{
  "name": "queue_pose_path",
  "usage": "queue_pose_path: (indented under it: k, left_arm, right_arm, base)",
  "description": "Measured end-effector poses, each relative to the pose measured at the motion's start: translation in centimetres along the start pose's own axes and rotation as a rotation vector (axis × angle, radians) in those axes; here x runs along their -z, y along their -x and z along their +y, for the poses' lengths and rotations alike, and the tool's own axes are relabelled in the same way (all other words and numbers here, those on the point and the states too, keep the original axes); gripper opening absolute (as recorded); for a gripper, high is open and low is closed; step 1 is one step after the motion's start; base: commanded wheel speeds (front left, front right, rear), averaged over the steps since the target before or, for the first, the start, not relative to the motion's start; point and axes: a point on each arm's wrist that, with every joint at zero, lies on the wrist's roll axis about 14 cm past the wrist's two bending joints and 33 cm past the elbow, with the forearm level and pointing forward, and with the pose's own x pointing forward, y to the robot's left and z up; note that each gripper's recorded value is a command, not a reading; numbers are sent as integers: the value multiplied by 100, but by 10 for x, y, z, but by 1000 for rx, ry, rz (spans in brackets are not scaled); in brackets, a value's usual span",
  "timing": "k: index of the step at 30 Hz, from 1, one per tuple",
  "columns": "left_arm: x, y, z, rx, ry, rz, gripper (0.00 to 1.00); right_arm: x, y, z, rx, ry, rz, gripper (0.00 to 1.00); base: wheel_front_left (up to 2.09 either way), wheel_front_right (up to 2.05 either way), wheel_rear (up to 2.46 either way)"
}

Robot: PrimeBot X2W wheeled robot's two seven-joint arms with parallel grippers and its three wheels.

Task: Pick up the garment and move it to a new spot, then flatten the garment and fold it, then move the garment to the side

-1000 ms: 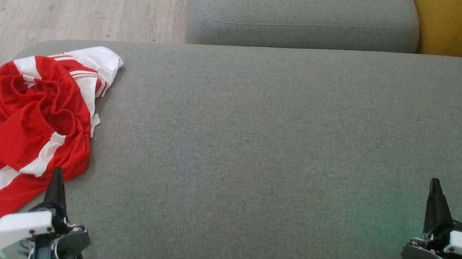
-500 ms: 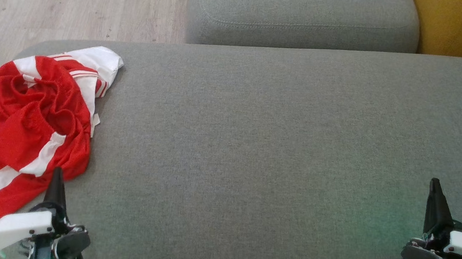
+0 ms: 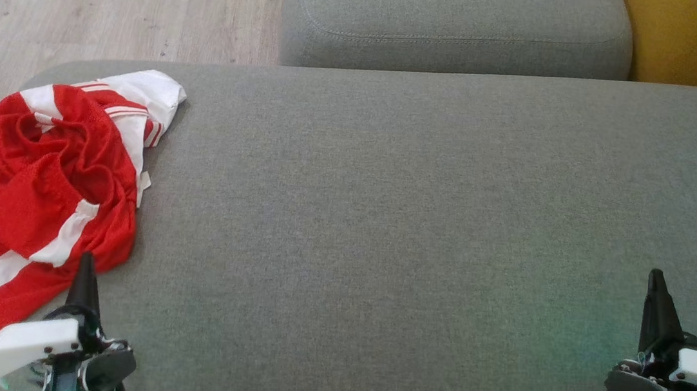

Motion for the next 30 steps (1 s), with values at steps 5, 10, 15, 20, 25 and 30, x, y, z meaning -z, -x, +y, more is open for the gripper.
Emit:
queue_pose_path:
  k: [5,10,15,20,25,30]
  left_arm:
    - [1,2,6,-18,1,2,100]
    - [3,19,42,-124,10,0,100]
    - [3,20,41,-121,-15,-5,100]
    - [5,20,38,-122,-71,2,100]
    - [8,20,34,-118,-136,8,100]
    - [9,20,31,-113,-193,5,100]
  right_arm:
    - [0,2,-6,18,-1,0,100]
    - [0,20,-42,126,-8,-3,100]
    - [6,21,-42,125,7,8,100]
    - [6,21,-40,123,59,7,100]
    - [8,21,-39,121,145,14,100]
    - [12,21,-36,111,216,27,100]
  base:
    - [0,0,0]
    - [0,0,0]
    - [0,0,0]
    - [0,0,0]
    - [0,0,0]
    - [0,0,0]
